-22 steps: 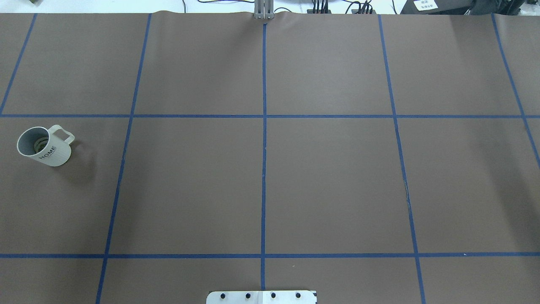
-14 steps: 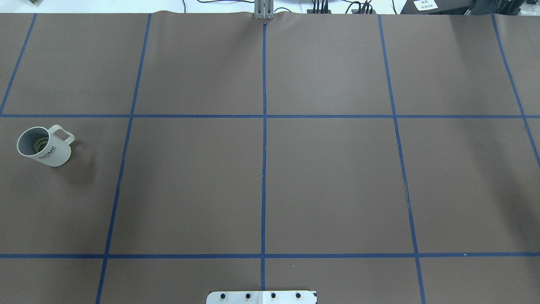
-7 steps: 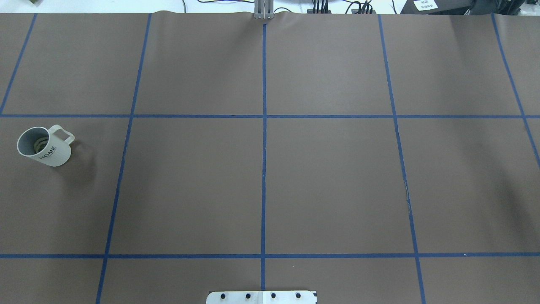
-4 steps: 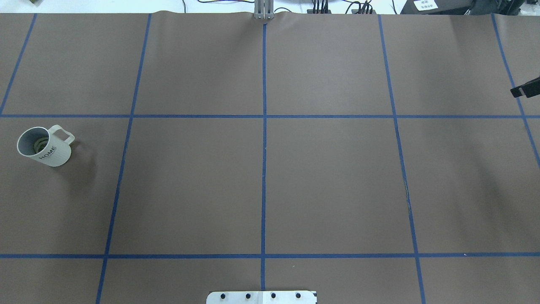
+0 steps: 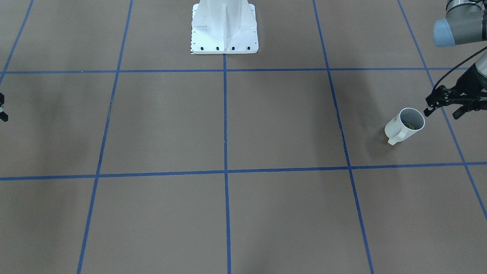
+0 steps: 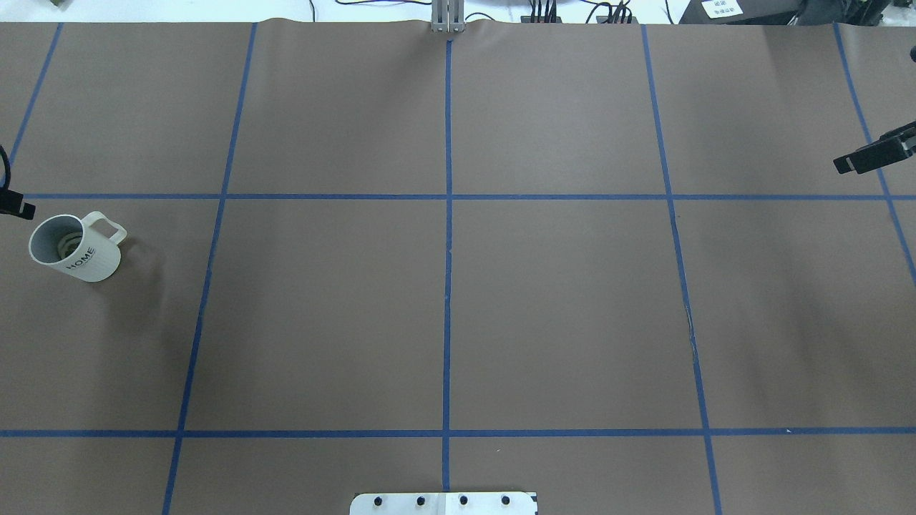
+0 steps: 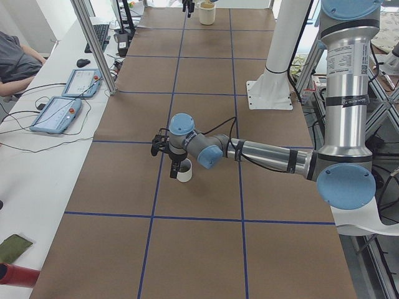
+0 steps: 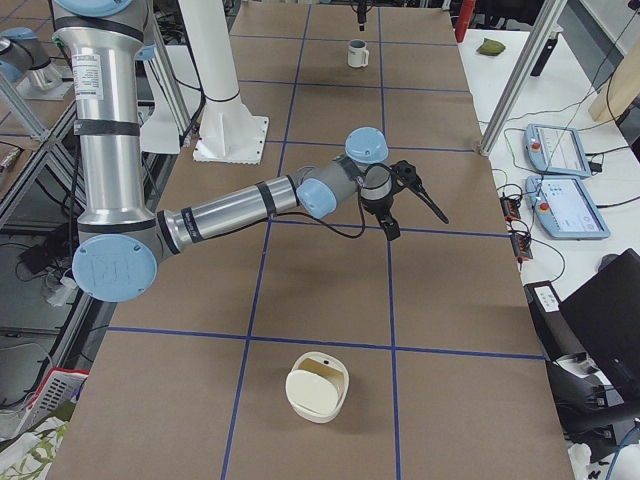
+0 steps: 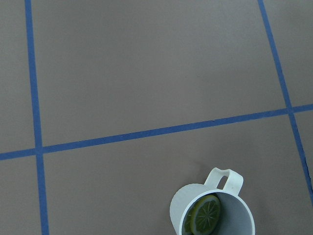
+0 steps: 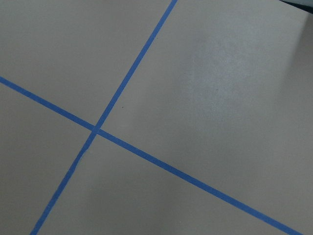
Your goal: Left arm hands cup to right arm to dump lemon
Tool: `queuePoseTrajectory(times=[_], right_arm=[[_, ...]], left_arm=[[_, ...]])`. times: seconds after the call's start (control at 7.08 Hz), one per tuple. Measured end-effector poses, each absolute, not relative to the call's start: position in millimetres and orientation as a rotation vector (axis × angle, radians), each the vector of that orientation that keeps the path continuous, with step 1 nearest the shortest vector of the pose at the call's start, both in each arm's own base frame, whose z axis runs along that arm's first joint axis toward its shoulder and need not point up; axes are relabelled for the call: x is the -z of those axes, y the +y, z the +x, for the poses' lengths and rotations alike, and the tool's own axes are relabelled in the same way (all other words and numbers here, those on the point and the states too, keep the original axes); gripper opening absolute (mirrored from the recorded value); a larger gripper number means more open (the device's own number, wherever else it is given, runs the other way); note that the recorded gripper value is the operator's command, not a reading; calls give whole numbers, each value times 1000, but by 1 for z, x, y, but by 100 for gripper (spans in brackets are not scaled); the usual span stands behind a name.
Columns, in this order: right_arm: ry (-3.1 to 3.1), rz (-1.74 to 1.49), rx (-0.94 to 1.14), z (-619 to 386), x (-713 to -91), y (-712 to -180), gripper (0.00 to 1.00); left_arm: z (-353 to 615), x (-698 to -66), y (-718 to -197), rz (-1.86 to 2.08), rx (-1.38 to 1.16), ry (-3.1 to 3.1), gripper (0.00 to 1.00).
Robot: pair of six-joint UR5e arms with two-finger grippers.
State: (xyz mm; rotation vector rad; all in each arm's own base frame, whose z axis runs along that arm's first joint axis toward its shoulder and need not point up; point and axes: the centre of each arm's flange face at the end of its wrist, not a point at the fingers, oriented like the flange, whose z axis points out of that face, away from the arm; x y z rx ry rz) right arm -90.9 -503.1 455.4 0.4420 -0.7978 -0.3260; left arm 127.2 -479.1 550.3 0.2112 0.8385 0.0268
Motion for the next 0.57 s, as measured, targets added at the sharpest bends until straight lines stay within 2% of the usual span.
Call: queuePoseTrajectory(times=[0.28, 0.42, 0.57], right_arm=[[-798, 448, 327, -91, -454, -503, 100], [-798, 449, 327, -91, -455, -503, 100], [-797, 449, 327, -91, -455, -503, 100]], left_arm=[[146, -562, -476, 203, -43, 819, 100], [153, -573, -476, 212, -53, 812, 89], [157, -583, -476, 225, -63, 811, 57]])
